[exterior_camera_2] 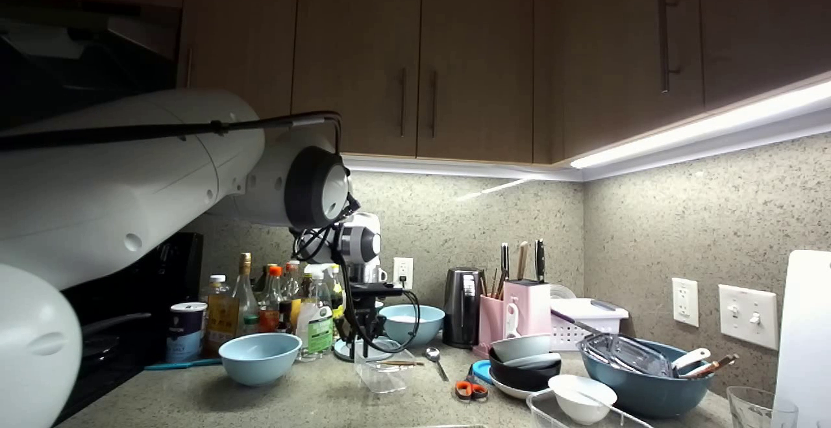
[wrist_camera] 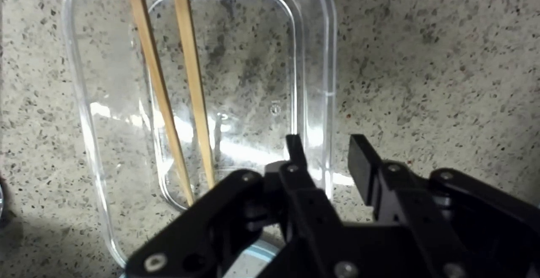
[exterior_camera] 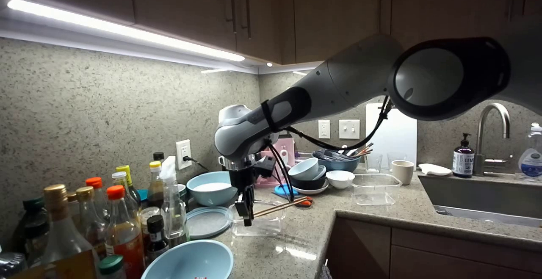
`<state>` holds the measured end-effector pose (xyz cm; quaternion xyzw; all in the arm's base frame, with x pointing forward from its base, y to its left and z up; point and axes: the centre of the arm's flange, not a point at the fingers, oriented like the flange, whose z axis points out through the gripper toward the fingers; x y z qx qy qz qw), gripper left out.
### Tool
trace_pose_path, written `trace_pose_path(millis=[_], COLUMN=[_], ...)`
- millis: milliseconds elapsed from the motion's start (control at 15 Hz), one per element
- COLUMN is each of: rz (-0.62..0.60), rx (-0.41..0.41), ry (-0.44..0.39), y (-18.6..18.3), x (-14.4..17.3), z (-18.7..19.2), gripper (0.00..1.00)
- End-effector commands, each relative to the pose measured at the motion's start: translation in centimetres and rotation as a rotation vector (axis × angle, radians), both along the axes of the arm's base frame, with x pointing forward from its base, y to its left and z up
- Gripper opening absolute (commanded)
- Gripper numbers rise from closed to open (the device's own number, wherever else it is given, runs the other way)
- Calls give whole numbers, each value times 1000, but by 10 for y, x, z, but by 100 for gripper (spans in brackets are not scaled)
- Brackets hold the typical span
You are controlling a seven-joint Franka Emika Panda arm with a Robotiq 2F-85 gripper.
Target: Stack up the containers on the table
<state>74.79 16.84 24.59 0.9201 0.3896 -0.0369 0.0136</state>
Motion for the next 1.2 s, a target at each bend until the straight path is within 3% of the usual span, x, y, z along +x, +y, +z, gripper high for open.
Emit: trace_pose_path(millis=[0, 200, 267, 333, 467, 933, 1133], rz=[-7, -13, -15, -11, -12, -18, -61], rx=[-3, -4, -5, -7, -10, -21, -77], ry=[19, 39, 44, 47, 46, 16, 10], y=[-3, -7, -8, -8, -8, -7, -5], x=[3, 5, 5, 5, 6, 8, 5], z=[-13, -27, -31, -34, -36, -23, -13], gripper=[65, 84, 77, 47, 49, 3, 0])
